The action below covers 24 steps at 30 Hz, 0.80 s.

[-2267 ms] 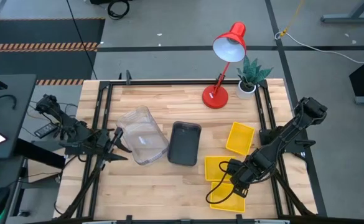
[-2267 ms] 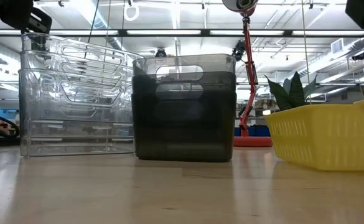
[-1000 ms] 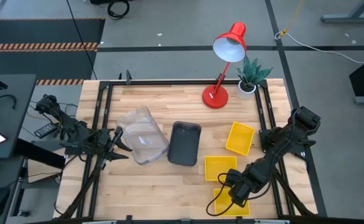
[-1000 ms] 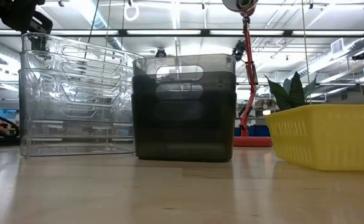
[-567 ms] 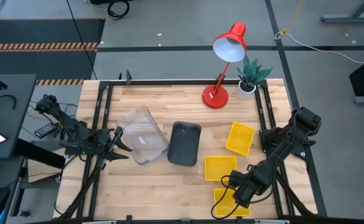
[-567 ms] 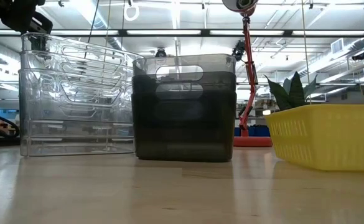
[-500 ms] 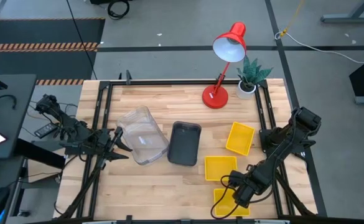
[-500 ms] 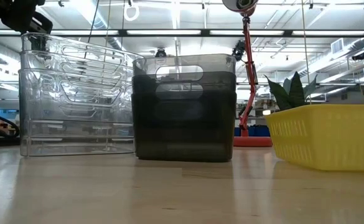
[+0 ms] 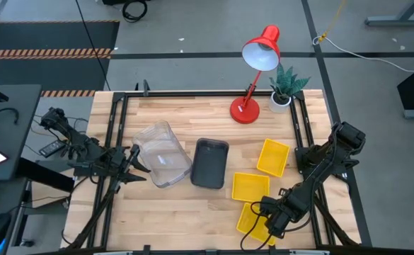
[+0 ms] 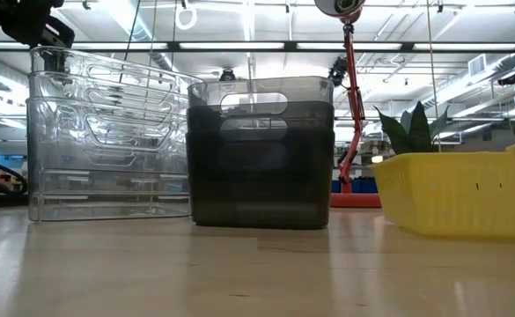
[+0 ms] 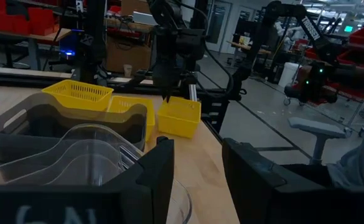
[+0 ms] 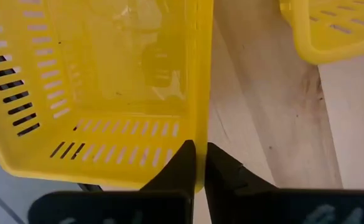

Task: Stack baskets by color
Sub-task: Stack the bottom yellow bin on the center yellow bin

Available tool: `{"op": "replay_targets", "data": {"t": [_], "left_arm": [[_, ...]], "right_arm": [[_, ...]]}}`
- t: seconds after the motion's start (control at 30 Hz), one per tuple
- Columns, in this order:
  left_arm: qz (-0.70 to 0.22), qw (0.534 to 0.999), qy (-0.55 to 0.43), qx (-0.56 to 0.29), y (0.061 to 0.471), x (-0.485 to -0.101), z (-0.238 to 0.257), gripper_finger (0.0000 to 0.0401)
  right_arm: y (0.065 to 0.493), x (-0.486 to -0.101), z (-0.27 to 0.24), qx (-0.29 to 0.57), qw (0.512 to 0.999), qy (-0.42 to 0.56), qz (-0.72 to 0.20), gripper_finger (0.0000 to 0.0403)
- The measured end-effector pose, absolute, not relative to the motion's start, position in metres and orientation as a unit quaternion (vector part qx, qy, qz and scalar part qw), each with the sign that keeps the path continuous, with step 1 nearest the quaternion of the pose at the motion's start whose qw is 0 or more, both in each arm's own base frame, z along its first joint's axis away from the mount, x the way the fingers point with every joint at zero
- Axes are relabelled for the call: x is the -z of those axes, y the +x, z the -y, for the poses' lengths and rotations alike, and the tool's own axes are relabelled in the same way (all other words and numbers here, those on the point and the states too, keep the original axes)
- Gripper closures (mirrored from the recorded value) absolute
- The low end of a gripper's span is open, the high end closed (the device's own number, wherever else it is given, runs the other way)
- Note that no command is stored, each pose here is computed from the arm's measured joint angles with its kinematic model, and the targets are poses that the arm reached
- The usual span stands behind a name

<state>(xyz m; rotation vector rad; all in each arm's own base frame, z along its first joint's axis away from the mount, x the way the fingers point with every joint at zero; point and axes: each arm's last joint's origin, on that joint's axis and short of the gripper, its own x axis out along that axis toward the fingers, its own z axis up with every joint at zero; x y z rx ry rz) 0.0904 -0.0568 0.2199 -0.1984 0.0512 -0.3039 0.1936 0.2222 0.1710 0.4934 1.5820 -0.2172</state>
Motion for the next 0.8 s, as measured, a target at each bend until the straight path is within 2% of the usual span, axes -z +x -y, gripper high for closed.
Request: {"op": "replay_targets", "data": {"t": [0.23, 0.43, 0.8], "left_arm": [[-0.027, 0.982, -0.112, 0.151, 0.09, -0.22, 0.057, 0.0259], [-0.029, 0.981, -0.119, 0.151, 0.09, -0.22, 0.057, 0.0259], [-0.029, 0.981, -0.118, 0.151, 0.09, -0.22, 0.057, 0.0259]], "right_arm": [[0.196, -0.178, -0.226, 0.062, 0.672, 0.21, -0.708, 0.039], [0.202, -0.201, -0.233, 0.013, 0.694, 0.183, -0.696, 0.039], [0.199, -0.268, -0.2, 0.086, 0.754, 0.097, -0.644, 0.039]]}}
